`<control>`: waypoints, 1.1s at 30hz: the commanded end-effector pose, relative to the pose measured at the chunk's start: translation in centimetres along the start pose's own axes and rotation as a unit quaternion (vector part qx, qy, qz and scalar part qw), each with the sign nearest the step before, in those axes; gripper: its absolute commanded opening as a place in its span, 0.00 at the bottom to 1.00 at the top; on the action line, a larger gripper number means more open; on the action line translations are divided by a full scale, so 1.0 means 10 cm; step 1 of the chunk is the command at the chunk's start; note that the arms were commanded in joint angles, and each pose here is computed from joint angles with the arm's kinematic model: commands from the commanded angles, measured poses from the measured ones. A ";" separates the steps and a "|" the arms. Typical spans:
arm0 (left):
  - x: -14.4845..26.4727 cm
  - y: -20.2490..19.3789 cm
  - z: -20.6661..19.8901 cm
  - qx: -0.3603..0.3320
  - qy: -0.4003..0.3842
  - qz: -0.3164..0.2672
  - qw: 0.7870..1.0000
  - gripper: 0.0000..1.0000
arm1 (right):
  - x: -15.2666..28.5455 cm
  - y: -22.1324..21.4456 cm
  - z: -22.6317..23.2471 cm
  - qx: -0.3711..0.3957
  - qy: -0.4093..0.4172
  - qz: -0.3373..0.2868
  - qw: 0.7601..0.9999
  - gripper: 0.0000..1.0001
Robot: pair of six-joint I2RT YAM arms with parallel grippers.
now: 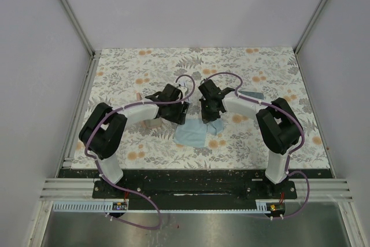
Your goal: Organize the sunglasses
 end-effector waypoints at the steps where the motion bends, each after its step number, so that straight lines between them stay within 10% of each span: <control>1: -0.03 -0.10 -0.01 -0.018 0.013 -0.011 1.000 0.62 | 0.18 0.09 0.04 0.004 0.015 -0.019 1.000 0.00; 24: -0.33 -0.24 0.03 -0.027 0.048 0.018 0.998 0.33 | 0.21 0.10 0.05 0.000 0.023 -0.021 1.000 0.00; 33: -0.21 -0.39 0.00 -0.015 0.046 0.027 0.998 0.44 | 0.21 0.10 0.07 -0.003 0.028 -0.018 0.999 0.00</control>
Point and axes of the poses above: each gripper's point midway between its finger pads, its own x axis back along the fingers, its own z axis along the line the jaws close on, y = z × x, the point moved 10 cm from there along x, back along the fingers, and after that the axes turned 2 degrees about -x, right-handed, at the moved point
